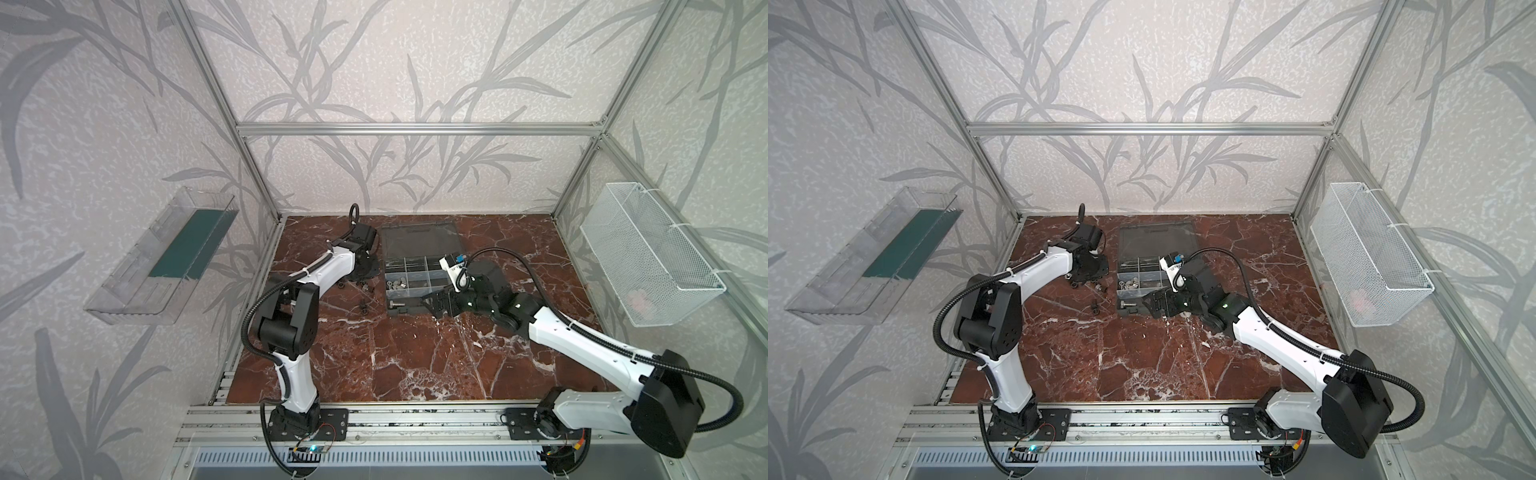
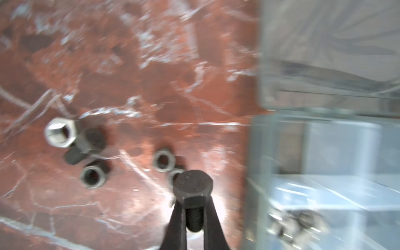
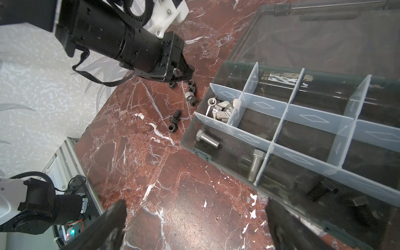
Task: Sort the screws and nuts into containers
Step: 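Carry the black bolt over the box while the right gripper moves over the box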
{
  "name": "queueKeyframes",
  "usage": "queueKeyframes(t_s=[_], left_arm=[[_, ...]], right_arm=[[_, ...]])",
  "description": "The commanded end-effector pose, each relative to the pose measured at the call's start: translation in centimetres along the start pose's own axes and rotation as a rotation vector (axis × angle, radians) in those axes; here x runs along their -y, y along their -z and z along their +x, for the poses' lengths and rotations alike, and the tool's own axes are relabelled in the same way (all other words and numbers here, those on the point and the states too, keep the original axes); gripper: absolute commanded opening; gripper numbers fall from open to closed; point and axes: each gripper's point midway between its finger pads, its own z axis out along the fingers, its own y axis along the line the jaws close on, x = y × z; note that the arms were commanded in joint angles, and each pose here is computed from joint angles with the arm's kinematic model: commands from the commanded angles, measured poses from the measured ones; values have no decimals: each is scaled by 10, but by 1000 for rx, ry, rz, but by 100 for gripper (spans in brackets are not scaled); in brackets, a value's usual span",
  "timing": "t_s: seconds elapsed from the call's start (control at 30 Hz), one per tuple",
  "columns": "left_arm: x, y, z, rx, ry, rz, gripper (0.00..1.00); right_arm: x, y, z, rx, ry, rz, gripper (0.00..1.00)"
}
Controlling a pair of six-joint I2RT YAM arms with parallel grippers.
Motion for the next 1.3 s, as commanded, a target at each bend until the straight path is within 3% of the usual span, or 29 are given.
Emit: queueKeyframes(t_s=[0.0,0.37,0.87,1.27], left_arm=[[29,29,-8,43,-42,59,0],[107,48,13,43,-138,223,0],[210,36,65,-34,-249,394,0],[235,18,102,-102,-299,418,0]], right_arm=[[-3,11,-10,27,15,1,99],[12,29,-10,51,-28,35,99],[53,55,-4,91,-114,121,99],[72,69,5,124,-150,164,99]])
